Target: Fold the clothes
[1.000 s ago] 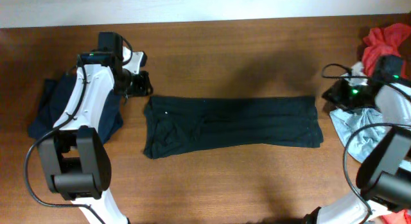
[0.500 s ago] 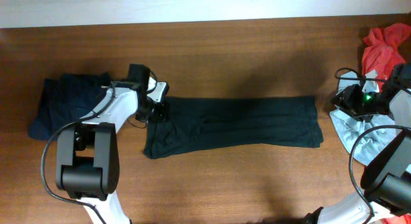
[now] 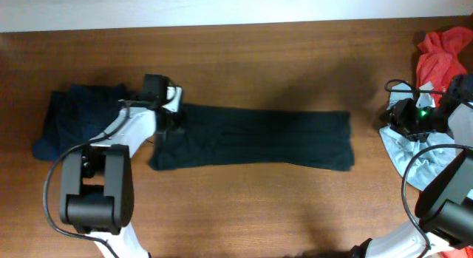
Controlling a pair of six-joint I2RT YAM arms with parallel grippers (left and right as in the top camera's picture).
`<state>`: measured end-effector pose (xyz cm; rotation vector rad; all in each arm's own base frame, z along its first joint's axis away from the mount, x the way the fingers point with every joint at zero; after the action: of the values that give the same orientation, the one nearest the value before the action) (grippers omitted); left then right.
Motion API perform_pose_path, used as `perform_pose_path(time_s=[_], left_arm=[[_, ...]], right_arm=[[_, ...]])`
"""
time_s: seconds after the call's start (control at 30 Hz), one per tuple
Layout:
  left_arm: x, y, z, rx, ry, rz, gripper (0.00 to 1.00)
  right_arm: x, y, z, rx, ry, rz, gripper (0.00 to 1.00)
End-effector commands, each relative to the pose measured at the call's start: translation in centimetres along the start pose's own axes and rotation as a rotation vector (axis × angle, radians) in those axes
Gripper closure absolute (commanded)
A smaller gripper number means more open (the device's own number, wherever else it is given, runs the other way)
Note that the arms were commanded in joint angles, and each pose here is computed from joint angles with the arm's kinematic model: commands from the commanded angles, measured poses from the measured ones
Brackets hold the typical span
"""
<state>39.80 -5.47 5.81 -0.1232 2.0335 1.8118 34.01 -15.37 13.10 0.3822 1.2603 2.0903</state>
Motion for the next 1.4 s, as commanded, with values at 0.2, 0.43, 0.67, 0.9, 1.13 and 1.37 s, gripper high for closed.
perform_pose_path(time_s=[0.2,0.43,0.67,0.9,1.13,1.37], left_arm=[[-0.5,-0.6,2.6,-0.024,0.073,-0.035,0.85],[-1.2,0.2,2.6,-0.021,0.074,-0.027,0.64],[-5.4,6.3,2.4,-0.026,0.070,-0.058,0.63],[-9.1,14.9,1.9,-0.041,0.055,-0.167,0.60],[-10.0,21.9,1.0,-0.061,0.013,-0.292,0.58],[-9.7,24.7,0.6,-0.069,0.005,-0.354,0.57]], right_arm=[[1.2,0.0,1.1,-0.014,0.082,0.051,0.34],[4.7,-5.2,1.1,-0.008,0.128,0.235,0.27],[8.1,-9.7,2.5,-0.165,0.281,0.406,0.27],[8.2,-11.8,2.0,-0.203,0.328,0.423,0.27],[9.5,-12.8,0.9,-0.204,0.282,0.506,0.32],[10.8,-13.8,2.3,-0.188,0.343,0.541,0.39]])
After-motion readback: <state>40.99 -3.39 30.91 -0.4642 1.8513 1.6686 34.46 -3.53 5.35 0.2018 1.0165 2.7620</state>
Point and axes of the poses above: each gripper's point midway between its finger pads, its own y axis back along the fingers, its own z axis along the line the jaws close on, x = y × z, the point moved 6 cm from there along y, back along the fingers, and after that the axes turned 8 degrees about -y, right-handed, at the moved point
